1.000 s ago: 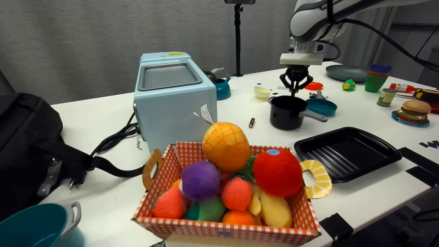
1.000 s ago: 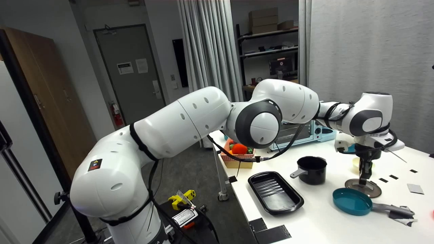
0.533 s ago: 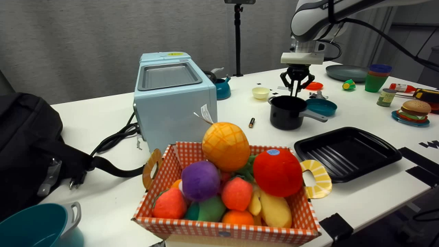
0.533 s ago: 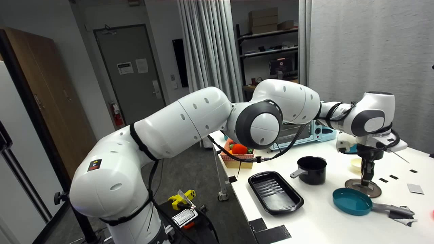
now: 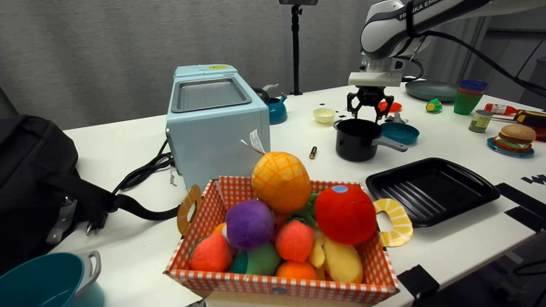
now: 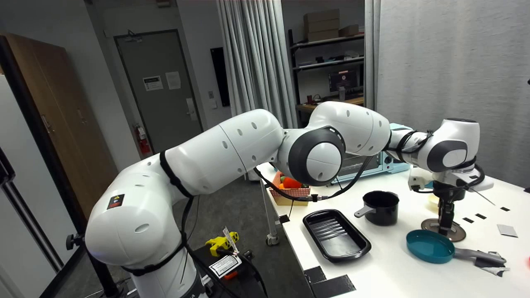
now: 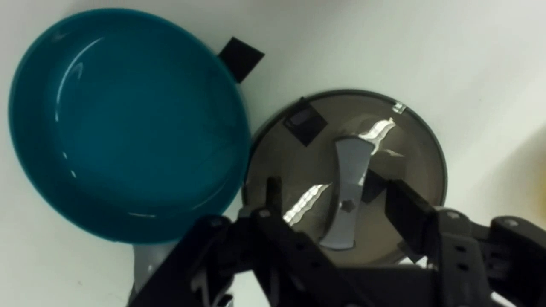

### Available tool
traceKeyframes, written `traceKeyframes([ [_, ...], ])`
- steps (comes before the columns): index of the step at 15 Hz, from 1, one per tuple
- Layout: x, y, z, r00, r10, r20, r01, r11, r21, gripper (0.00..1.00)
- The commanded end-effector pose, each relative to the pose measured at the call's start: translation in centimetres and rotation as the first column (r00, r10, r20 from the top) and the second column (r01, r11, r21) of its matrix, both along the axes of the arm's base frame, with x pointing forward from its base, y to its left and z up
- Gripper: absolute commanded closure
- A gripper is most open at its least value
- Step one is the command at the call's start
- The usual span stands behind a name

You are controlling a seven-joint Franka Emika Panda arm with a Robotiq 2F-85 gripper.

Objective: Put the black lid on the blue pan

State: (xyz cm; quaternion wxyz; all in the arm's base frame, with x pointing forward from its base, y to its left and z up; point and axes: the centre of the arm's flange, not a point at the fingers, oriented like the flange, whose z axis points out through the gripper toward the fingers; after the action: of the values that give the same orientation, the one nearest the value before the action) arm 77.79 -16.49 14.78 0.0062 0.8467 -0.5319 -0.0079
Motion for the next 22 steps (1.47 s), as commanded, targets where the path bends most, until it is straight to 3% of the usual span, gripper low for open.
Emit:
traceKeyframes([
  [1,2.5,-0.3,-0.6,1.000,-0.016,0.003,0.016,1.000,-0.010,0.66],
  [5,2.2,-0.2,1.1,1.000,-0.010,0.025,0.011,1.000,-0.026,0.99],
  [13,-1.0,0.9,8.1,0.995,0.059,0.079,-0.055,0.997,-0.056,0.97],
  [22,-5.9,1.5,6.2,0.983,0.183,-0.017,-0.184,0.982,-0.035,0.97],
])
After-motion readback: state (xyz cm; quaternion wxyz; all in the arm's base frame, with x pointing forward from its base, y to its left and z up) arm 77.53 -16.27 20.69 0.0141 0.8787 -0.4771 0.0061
